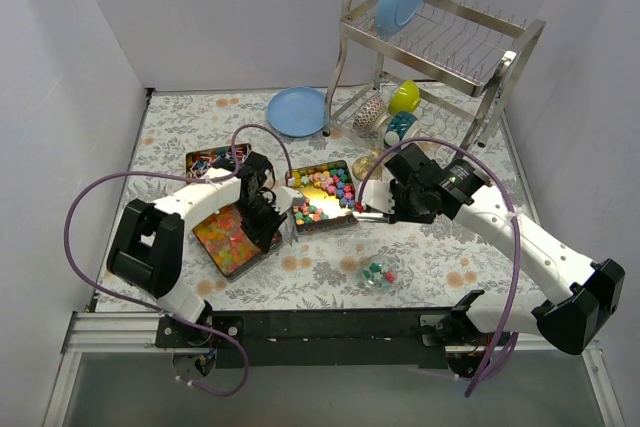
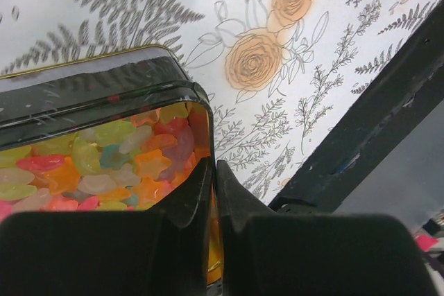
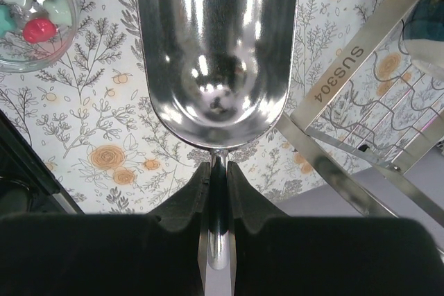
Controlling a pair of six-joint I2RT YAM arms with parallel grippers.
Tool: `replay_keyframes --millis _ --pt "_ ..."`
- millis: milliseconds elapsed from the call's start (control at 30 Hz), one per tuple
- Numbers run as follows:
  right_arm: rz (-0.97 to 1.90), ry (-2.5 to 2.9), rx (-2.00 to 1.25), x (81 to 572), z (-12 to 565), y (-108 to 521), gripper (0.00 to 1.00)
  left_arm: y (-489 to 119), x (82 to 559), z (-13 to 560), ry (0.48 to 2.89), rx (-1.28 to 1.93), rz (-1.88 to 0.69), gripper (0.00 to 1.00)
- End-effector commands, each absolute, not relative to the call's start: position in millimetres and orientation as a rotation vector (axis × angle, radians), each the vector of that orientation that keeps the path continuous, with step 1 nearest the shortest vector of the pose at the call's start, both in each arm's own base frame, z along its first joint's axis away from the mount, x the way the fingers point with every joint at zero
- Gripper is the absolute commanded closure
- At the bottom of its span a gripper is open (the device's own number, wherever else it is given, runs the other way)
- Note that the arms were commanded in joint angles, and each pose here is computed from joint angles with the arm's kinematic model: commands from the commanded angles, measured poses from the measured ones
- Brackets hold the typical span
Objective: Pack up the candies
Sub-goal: Move the storage box to the center of the board.
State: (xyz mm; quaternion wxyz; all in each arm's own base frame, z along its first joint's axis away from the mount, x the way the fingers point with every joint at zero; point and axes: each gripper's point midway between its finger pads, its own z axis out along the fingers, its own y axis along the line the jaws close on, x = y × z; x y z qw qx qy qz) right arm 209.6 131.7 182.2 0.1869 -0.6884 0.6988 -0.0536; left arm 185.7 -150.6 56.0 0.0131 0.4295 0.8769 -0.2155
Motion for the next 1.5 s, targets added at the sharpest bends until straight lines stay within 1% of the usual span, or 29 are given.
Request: replay_keyframes --millis 0,267,500,733,767,800,833,900,933,967,1067,1133,1267,1300,1367,1400,1433,1467 --pt "-0.175 1.982 -1.852 216 189 123 0.99 -169 194 57 2.533 1.584 -0.654 1.00" --pt "-0.211 2.046 -1.785 223 187 107 0.99 -189 203 45 2.433 1.723 -0.601 1.00" --pt "-0.238 2.083 -1.749 228 183 98 0.99 -221 204 39 2.296 1.895 -0.579 1.00" --pt "-0.233 2.100 -1.742 228 180 95 0.99 -230 203 36 2.269 1.923 -0.559 1.00" --pt "-0.229 2.101 -1.741 228 179 95 0.99 -228 204 37 2.277 1.910 -0.539 0.95" --pt "-0.229 2.103 -1.741 228 179 95 0.99 -225 204 35 2.287 1.897 -0.514 0.88" --pt "-0.230 2.102 -1.740 228 180 95 0.99 -226 206 41 2.336 1.799 -0.494 0.76" --pt "-0.201 2.092 -1.745 228 183 99 0.99 -216 207 46 2.390 1.732 -0.450 0.64" --pt "-0.185 2.080 -1.738 229 187 103 0.99 -211 204 57 2.411 1.682 -0.445 0.59" --pt "-0.165 2.080 -1.742 228 188 105 0.99 -206 201 63 2.424 1.657 -0.439 0.51" --pt "-0.132 2.060 -1.768 231 190 112 0.99 -189 192 92 2.396 1.578 -0.424 0.43" --pt "-0.130 2.032 -1.791 235 191 116 0.99 -183 190 109 2.369 1.522 -0.432 0.40" --pt "-0.075 1.989 -1.848 244 190 134 0.99 -186 202 160 2.201 1.332 -0.483 0.33" --pt "-0.063 1.957 -1.838 249 198 142 0.99 -190 204 168 2.204 1.250 -0.508 0.27" --pt "-0.030 1.925 -1.877 252 198 160 0.99 -206 214 188 2.148 1.142 -0.610 0.25" --pt "-0.027 1.899 -1.879 256 205 167 0.99 -208 222 196 2.210 0.962 -0.702 0.24" --pt "-0.017 1.886 -1.883 258 208 174 0.99 -220 225 213 2.169 0.895 -0.863 0.25" --pt "0.004 1.872 -1.913 257 205 185 0.99 -212 241 222 2.189 0.728 -0.942 0.25"
